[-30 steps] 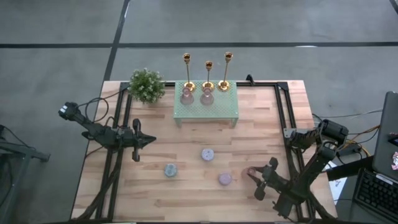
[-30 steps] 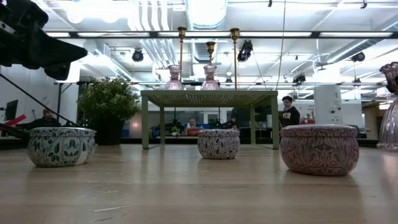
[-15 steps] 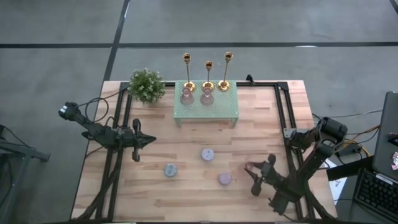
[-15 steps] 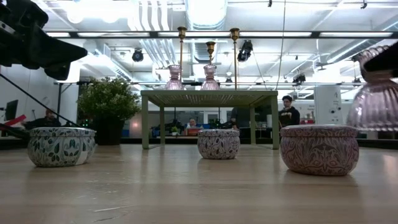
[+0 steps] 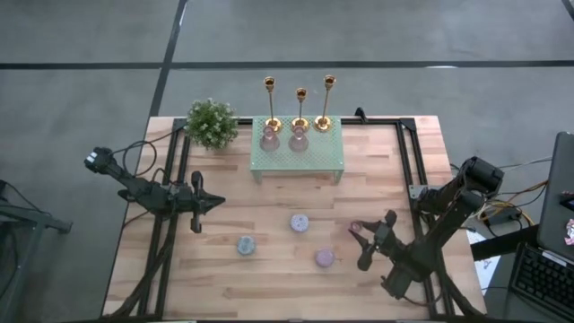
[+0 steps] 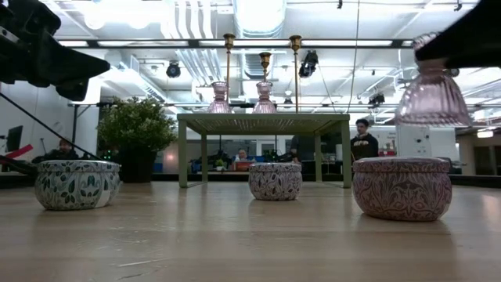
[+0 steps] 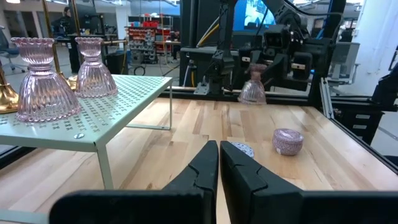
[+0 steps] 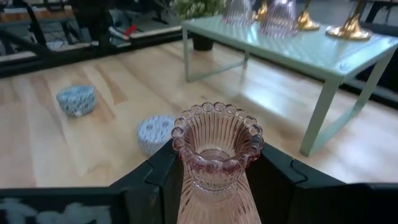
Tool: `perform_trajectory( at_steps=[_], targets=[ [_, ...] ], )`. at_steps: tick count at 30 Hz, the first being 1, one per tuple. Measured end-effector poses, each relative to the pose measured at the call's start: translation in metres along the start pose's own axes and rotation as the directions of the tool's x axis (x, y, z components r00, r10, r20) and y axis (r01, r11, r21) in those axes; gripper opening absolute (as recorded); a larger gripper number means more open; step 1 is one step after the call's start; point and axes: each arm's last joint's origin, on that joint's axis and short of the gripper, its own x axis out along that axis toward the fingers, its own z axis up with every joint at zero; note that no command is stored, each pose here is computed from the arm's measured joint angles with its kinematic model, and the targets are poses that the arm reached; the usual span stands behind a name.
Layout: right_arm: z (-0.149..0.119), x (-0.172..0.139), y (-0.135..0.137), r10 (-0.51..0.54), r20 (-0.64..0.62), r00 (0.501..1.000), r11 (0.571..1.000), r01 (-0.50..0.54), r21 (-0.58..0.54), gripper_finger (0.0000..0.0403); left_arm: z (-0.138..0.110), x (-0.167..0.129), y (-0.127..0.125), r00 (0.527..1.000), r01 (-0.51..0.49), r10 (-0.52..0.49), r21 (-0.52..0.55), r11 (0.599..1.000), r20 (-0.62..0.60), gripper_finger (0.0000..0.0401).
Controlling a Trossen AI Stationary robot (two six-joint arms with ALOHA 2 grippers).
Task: Stock candles and vases on shelf
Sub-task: Align the pink glass with the other pink glass vases on the shelf
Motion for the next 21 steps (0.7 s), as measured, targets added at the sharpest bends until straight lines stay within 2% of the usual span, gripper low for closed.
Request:
perform_trajectory(
  at_steps=[21],
  targets=[
    [0.072,0.024,-0.035,-0.115,0.034,0.993,0.992,0.113,0.05,0.0142,0.0,0.0,0.0,1.0,0.0,0.0,0.0,1.0,0.0,0.0021]
  ],
)
